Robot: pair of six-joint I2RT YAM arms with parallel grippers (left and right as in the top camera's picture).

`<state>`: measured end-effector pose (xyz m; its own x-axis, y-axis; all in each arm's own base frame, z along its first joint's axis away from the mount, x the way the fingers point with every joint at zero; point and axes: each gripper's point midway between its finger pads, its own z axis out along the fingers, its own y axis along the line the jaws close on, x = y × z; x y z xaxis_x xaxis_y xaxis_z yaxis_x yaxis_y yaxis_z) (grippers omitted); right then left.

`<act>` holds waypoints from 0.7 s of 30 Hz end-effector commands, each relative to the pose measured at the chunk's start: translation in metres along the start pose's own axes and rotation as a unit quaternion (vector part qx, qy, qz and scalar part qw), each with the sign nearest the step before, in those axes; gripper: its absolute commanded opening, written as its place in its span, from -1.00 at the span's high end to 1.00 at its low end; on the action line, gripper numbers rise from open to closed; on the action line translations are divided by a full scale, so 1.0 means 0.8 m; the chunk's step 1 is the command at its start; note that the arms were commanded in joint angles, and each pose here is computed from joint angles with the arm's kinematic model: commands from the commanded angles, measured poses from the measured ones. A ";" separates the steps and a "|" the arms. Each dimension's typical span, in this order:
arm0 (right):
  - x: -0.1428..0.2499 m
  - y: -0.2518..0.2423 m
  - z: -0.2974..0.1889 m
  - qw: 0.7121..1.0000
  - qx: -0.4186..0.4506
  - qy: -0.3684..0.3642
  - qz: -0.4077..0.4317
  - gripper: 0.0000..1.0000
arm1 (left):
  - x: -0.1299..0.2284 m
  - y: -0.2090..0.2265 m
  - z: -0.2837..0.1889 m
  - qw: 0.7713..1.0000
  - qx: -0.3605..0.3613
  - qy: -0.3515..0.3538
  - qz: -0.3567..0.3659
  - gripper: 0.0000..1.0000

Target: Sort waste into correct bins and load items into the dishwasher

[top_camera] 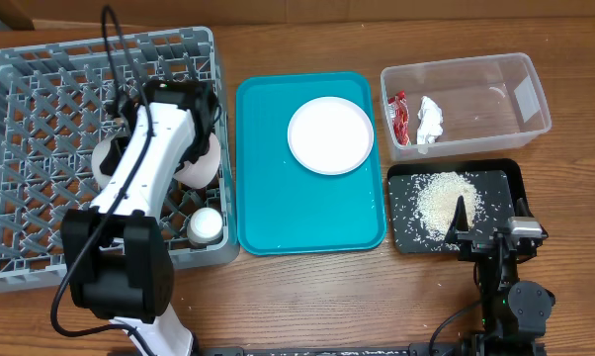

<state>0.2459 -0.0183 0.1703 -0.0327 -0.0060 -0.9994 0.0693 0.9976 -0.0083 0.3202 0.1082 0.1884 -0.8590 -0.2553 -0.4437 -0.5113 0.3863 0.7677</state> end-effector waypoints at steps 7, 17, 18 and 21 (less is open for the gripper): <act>0.002 -0.001 0.000 1.000 0.001 -0.002 -0.002 -1.00 | -0.017 -0.015 -0.011 0.999 -0.004 -0.045 -0.002 0.89; 0.002 -0.001 0.000 1.000 0.001 -0.002 -0.002 -1.00 | -0.032 -0.030 -0.012 0.998 0.009 -0.064 0.012 0.85; 0.002 -0.001 0.000 1.000 0.001 -0.002 -0.002 -1.00 | -0.032 -0.030 -0.012 0.998 0.007 -0.064 0.016 0.88; 0.002 -0.001 0.000 1.000 0.001 -0.002 -0.002 -1.00 | -0.032 -0.023 -0.012 0.997 -0.006 -0.069 0.027 0.92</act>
<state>0.2459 -0.0182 0.1705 -0.0319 -0.0068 -0.9995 0.0685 0.9976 -0.0090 0.3518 0.0956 0.1872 -0.8556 -0.1550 -0.4939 -0.5094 0.4218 0.7501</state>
